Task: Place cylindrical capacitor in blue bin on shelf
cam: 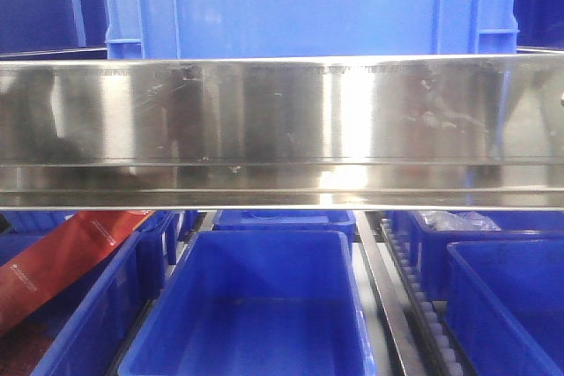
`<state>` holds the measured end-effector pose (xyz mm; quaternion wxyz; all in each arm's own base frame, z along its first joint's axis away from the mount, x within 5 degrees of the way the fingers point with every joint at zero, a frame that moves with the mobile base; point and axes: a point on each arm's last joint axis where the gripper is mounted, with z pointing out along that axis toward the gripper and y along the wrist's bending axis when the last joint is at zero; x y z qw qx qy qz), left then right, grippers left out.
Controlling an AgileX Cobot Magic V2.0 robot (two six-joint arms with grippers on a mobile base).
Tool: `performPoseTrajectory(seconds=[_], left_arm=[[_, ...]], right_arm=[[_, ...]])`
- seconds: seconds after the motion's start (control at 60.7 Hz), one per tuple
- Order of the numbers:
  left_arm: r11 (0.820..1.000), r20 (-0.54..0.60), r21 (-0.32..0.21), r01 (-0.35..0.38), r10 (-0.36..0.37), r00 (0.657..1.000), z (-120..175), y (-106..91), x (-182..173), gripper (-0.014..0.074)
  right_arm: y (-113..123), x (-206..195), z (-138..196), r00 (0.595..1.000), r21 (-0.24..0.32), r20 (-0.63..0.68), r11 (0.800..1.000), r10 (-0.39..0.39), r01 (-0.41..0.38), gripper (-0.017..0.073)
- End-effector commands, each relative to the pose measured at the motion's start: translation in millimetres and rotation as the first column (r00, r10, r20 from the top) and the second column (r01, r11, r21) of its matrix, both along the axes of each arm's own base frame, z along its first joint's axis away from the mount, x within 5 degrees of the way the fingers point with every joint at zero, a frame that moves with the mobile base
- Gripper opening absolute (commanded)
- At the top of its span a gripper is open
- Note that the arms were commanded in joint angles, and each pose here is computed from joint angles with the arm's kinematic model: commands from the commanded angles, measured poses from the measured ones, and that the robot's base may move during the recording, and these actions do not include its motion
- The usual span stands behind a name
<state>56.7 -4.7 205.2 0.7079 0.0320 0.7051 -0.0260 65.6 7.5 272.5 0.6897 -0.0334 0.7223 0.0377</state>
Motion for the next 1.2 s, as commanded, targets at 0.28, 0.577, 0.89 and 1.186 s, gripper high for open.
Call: performPoseTrajectory(seconds=[0.28, 0.577, 0.89, 1.186], left_arm=[[1.000, 0.020, -0.013, -0.004, 0.004, 1.000, 2.2, 0.3, -0.5, -0.0111], [1.000, 0.020, -0.013, -0.004, 0.004, 1.000, 2.2, 0.3, -0.5, -0.0111], [1.000, 0.020, -0.013, -0.004, 0.004, 1.000, 2.2, 0.3, -0.5, -0.0111], [1.000, 0.020, -0.013, -0.004, 0.004, 1.000, 2.2, 0.3, -0.5, -0.0111]], right_arm=[[-8.7, -9.6, -68.6, 0.991, 0.001, 0.009, 0.991, -0.131, 0.131, -0.0162], [-7.8, -9.2, -70.2, 0.994, -0.013, 0.014, 0.994, -0.112, 0.112, -0.0162], [-7.4, -9.2, -70.2, 0.994, -0.013, 0.014, 0.994, -0.104, 0.105, -0.0162], [-7.4, -9.2, -70.2, 0.994, -0.013, 0.014, 0.994, -0.104, 0.105, -0.0162]])
